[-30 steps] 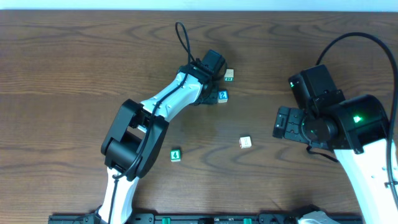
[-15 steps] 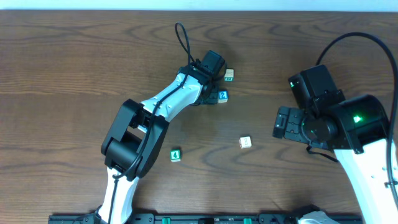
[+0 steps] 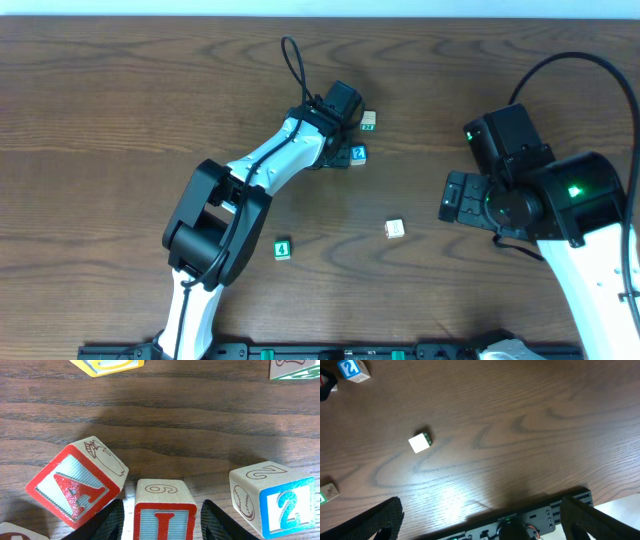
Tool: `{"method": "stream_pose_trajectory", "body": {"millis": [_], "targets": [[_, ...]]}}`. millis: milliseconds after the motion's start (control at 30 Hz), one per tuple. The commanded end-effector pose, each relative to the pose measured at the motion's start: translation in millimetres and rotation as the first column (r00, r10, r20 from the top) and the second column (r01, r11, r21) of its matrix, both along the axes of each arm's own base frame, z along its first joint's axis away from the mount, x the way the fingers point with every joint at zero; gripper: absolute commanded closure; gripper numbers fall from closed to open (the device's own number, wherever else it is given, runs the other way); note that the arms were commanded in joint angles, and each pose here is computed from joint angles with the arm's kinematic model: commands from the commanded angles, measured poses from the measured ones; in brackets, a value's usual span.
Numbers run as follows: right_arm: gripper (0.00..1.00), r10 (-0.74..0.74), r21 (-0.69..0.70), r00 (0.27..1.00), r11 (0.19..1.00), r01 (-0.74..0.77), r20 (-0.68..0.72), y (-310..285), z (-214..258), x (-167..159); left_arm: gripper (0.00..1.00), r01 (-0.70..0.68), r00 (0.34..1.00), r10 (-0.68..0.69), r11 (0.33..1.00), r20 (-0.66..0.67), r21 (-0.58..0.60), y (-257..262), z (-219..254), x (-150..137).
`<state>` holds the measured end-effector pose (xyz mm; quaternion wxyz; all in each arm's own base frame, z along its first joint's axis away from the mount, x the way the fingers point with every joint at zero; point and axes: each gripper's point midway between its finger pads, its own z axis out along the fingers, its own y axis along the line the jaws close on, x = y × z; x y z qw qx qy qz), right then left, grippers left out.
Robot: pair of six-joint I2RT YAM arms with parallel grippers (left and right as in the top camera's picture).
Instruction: Spell out Ai2
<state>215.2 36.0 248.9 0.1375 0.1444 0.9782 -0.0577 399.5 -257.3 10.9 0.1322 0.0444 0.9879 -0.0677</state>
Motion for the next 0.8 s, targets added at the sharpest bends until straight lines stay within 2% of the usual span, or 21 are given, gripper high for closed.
{"method": "stream_pose_trajectory", "body": {"millis": [0, 367, 600, 767], "targets": [[0.01, -0.006, 0.000, 1.000, 1.000, 0.006, 0.005, 0.6, 0.1, -1.0, 0.47, -0.006, 1.000, 0.006, 1.000, 0.010, 0.010, 1.8, 1.8, 3.6], [0.01, -0.006, 0.001, 1.000, 1.000, 0.006, 0.007, 0.8, 0.2, -0.5, 0.45, -0.004, 0.997, 0.006, 0.999, 0.071, -0.034, 0.2, 45.4, 5.1], [0.01, -0.006, 0.001, 1.000, 1.000, 0.006, 0.007, 0.8, 0.2, -0.5, 0.44, 0.021, 0.989, -0.011, 0.998, 0.149, -0.062, 2.3, 91.5, 4.5], [0.01, -0.006, 0.001, 1.000, 1.000, 0.006, 0.007, 0.8, 0.2, -0.5, 0.44, -0.006, 0.972, 0.010, 1.000, 0.233, -0.019, 18.5, 124.1, 7.0]]}}
